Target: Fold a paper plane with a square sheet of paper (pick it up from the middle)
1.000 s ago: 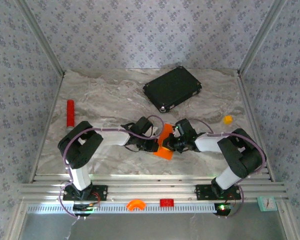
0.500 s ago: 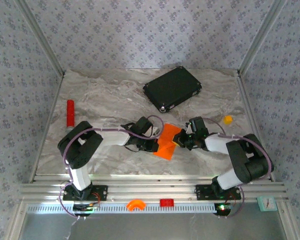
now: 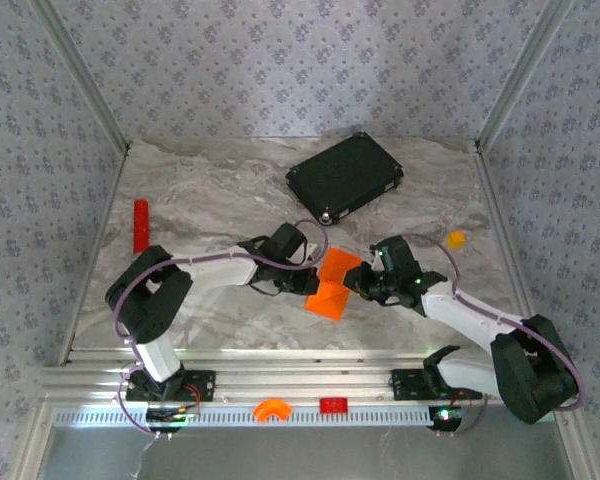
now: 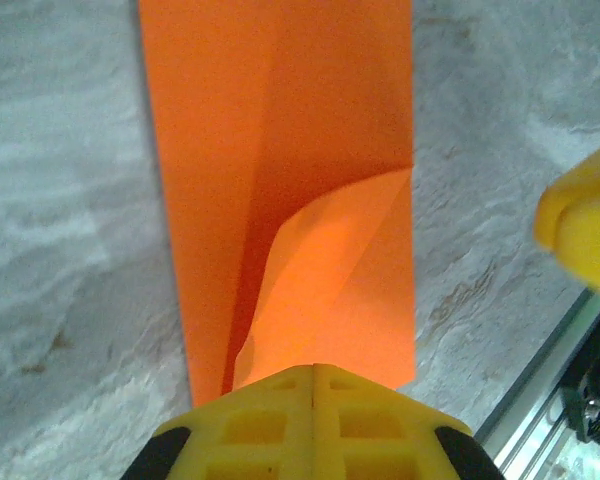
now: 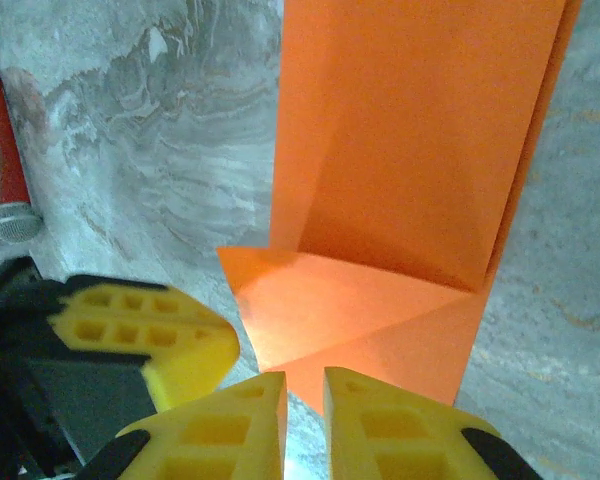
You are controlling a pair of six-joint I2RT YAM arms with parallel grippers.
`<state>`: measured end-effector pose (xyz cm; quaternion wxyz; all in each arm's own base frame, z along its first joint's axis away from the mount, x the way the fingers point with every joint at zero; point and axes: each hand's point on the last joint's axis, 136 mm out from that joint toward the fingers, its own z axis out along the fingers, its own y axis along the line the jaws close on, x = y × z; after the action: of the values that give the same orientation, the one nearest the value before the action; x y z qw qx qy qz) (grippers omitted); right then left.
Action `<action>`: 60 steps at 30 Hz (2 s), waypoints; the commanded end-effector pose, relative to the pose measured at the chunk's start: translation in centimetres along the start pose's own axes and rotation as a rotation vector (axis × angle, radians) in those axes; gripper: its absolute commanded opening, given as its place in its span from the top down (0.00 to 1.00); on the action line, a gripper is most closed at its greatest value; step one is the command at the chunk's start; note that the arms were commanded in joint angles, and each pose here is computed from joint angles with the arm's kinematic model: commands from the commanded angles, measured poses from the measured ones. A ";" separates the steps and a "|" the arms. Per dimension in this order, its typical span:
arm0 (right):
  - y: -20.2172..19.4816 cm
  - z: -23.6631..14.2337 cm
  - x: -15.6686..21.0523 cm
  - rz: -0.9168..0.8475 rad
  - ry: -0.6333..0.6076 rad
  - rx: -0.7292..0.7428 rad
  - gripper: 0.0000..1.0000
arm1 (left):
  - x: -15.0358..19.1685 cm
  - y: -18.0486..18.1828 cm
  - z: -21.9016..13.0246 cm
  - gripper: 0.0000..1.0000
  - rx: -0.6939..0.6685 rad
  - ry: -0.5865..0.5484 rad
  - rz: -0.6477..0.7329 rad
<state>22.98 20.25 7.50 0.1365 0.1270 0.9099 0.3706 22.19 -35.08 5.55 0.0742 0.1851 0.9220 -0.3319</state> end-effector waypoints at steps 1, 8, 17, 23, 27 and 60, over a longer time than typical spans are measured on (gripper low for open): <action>-1.1 -0.1 1.2 0.022 0.032 0.072 0.81 | 0.0 0.6 1.4 0.97 -0.004 0.045 -0.005; -1.8 0.1 2.9 0.041 0.072 0.144 0.75 | 1.8 2.6 2.8 1.00 -0.045 0.098 -0.043; -1.4 1.3 4.6 0.035 0.142 0.211 0.74 | 2.1 2.8 2.9 1.00 -0.040 0.095 -0.061; -1.3 2.0 5.1 0.052 0.139 0.227 0.68 | 2.1 2.7 2.8 1.00 -0.038 0.093 -0.062; -2.1 2.4 5.9 0.081 0.156 0.250 0.61 | 2.0 2.7 2.8 1.00 -0.037 0.089 -0.066; -1.0 4.1 -1.3 0.118 -0.050 -0.027 0.56 | 2.1 2.3 2.3 1.00 -0.024 0.080 -0.064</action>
<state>24.80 21.46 3.54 0.1232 0.2021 0.9007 0.3642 22.12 -35.28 2.14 0.0446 0.1768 0.9271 -0.3275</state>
